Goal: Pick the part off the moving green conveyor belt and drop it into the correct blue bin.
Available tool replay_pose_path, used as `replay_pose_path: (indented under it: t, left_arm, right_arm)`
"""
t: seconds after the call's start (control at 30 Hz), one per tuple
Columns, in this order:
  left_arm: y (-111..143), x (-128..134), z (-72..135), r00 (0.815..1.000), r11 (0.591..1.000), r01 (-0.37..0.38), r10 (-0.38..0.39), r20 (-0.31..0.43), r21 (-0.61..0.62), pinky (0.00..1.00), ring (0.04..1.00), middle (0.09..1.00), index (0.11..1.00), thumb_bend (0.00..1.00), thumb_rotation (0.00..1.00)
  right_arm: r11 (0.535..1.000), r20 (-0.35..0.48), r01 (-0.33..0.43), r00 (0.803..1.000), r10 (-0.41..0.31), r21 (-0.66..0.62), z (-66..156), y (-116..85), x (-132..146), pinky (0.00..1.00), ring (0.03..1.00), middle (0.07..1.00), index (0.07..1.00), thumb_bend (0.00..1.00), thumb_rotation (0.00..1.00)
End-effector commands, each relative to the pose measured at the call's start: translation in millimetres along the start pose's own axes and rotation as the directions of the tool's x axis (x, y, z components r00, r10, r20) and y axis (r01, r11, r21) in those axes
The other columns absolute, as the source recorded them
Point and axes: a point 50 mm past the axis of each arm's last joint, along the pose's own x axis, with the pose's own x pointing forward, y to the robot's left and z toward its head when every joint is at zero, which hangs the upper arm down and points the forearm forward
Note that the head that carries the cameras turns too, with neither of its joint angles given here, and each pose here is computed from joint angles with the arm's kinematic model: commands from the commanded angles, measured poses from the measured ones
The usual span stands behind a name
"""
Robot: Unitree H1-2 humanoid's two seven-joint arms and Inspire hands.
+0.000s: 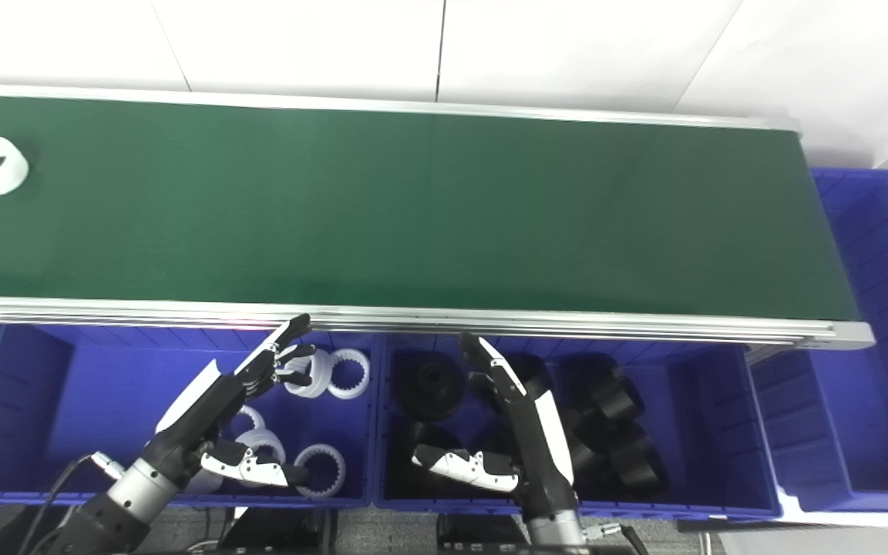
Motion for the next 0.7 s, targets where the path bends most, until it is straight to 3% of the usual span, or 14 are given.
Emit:
replay_pose_path:
  t: [0.0, 0.4, 0.6, 0.67]
  left_arm:
    - [5.3, 0.4, 6.4, 0.999, 1.000, -0.011, 0.010, 0.048, 0.029, 0.77, 0.917, 1.000, 0.994, 0.86, 0.18]
    - [4.5, -1.4, -0.2, 1.000, 1.000, -0.008, 0.007, 0.024, 0.025, 0.76, 0.909, 0.991, 0.993, 0.86, 0.18]
    - [8.3, -4.3, 1.4, 0.998, 0.998, -0.059, 0.058, 0.026, 0.026, 0.70, 0.846, 0.950, 0.941, 0.89, 0.25]
    - [15.7, -3.4, 0.1, 0.996, 0.996, -0.083, 0.082, 0.026, 0.027, 0.71, 0.845, 0.947, 0.930, 0.87, 0.23]
  right_arm:
    - [1.000, 0.061, 0.019, 0.998, -0.020, 0.010, 6.2, 0.4, -0.7, 0.79, 0.864, 0.875, 0.882, 0.86, 0.44]
    - [1.000, 0.051, 0.013, 0.999, -0.013, 0.002, -3.0, 3.4, 0.2, 0.79, 0.868, 0.874, 0.881, 0.85, 0.44]
    - [1.000, 0.035, 0.003, 0.999, -0.003, 0.002, -11.2, 1.6, 0.6, 0.78, 0.879, 0.891, 0.896, 0.84, 0.43]
    - [1.000, 0.030, 0.004, 1.000, -0.005, 0.005, -14.3, 1.0, 2.1, 0.78, 0.881, 0.890, 0.898, 0.84, 0.43]
